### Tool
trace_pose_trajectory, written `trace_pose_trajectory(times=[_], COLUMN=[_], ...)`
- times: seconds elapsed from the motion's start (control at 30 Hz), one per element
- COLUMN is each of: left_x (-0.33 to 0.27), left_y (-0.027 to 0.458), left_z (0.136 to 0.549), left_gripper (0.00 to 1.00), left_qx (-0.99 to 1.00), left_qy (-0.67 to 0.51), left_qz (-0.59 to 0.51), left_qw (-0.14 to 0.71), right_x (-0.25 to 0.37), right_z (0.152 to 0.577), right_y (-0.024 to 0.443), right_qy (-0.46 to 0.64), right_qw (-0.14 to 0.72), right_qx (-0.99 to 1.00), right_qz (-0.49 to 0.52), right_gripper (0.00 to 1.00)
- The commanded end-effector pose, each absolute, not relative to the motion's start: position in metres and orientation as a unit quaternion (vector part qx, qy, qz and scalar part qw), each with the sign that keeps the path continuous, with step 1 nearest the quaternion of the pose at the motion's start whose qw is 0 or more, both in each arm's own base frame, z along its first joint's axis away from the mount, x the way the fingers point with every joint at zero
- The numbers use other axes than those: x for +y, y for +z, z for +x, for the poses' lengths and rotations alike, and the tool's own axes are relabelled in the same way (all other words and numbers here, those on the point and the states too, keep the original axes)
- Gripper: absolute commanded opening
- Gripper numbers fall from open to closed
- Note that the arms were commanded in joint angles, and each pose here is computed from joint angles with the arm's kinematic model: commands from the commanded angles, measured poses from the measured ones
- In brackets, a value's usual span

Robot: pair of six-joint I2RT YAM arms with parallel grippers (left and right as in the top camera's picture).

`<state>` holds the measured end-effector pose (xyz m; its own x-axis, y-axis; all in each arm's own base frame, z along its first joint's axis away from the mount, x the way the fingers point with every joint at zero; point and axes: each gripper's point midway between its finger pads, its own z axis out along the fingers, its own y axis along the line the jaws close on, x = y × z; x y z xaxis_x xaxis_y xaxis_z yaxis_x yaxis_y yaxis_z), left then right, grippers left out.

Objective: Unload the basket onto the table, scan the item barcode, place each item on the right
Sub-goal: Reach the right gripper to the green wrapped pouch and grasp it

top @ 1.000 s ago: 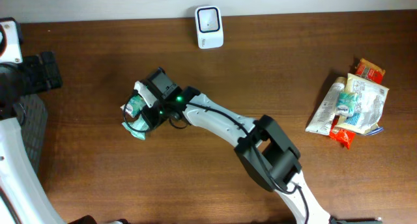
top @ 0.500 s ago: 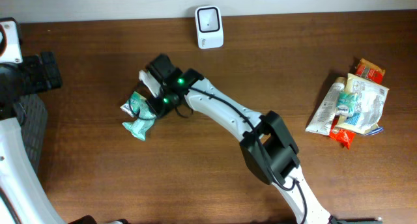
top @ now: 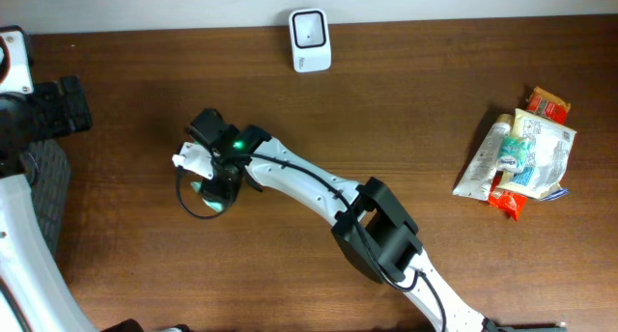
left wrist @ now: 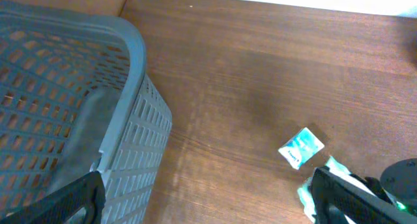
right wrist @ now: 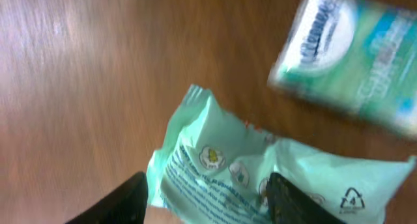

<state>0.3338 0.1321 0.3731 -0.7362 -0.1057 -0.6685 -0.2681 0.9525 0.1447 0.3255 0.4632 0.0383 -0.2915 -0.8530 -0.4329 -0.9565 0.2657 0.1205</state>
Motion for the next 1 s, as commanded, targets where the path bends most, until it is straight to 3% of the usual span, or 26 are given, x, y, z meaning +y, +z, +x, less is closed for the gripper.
trace_pose_trajectory(times=[0.0, 0.13, 0.27, 0.3, 0.37, 0.43, 0.53, 0.77, 0.9, 0.97], left_x=[0.133, 0.133, 0.133, 0.133, 0.133, 0.133, 0.133, 0.133, 0.133, 0.133], left_y=[0.373, 0.373, 0.373, 0.373, 0.373, 0.373, 0.373, 0.373, 0.373, 0.373], left_z=[0.334, 0.334, 0.334, 0.334, 0.334, 0.334, 0.334, 0.334, 0.334, 0.334], left_gripper=[0.99, 0.99, 0.99, 0.99, 0.99, 0.99, 0.99, 0.99, 0.99, 0.99], left_qx=[0.925, 0.925, 0.925, 0.925, 0.925, 0.925, 0.925, 0.925, 0.925, 0.925], left_qy=[0.115, 0.115, 0.115, 0.115, 0.115, 0.115, 0.115, 0.115, 0.115, 0.115], left_qz=[-0.096, -0.096, -0.096, -0.096, -0.096, -0.096, -0.096, -0.096, -0.096, -0.096], left_qw=[0.349, 0.349, 0.349, 0.349, 0.349, 0.349, 0.349, 0.349, 0.349, 0.349], right_x=[0.419, 0.363, 0.357, 0.364, 0.377, 0.373, 0.363, 0.395, 0.376, 0.354], right_z=[0.324, 0.340, 0.366, 0.369, 0.380, 0.389, 0.381, 0.285, 0.242, 0.240], right_y=[0.039, 0.089, 0.126, 0.128, 0.118, 0.094, 0.060, 0.035, 0.038, 0.040], right_qy=[0.143, 0.114, 0.143, 0.156, 0.165, 0.143, 0.116, 0.138, 0.104, 0.076], right_qw=[0.081, 0.042, 0.084, 0.097, 0.109, 0.095, 0.059, -0.048, -0.122, -0.151], right_qx=[0.812, 0.845, 0.847, 0.842, 0.867, 0.909, 0.943, 0.907, 0.885, 0.889], right_qz=[-0.560, -0.521, -0.506, -0.507, -0.457, -0.379, -0.306, -0.394, -0.437, -0.425], right_gripper=[0.64, 0.75, 0.79, 0.72, 0.19, 0.05, 0.04, 0.04, 0.04, 0.04])
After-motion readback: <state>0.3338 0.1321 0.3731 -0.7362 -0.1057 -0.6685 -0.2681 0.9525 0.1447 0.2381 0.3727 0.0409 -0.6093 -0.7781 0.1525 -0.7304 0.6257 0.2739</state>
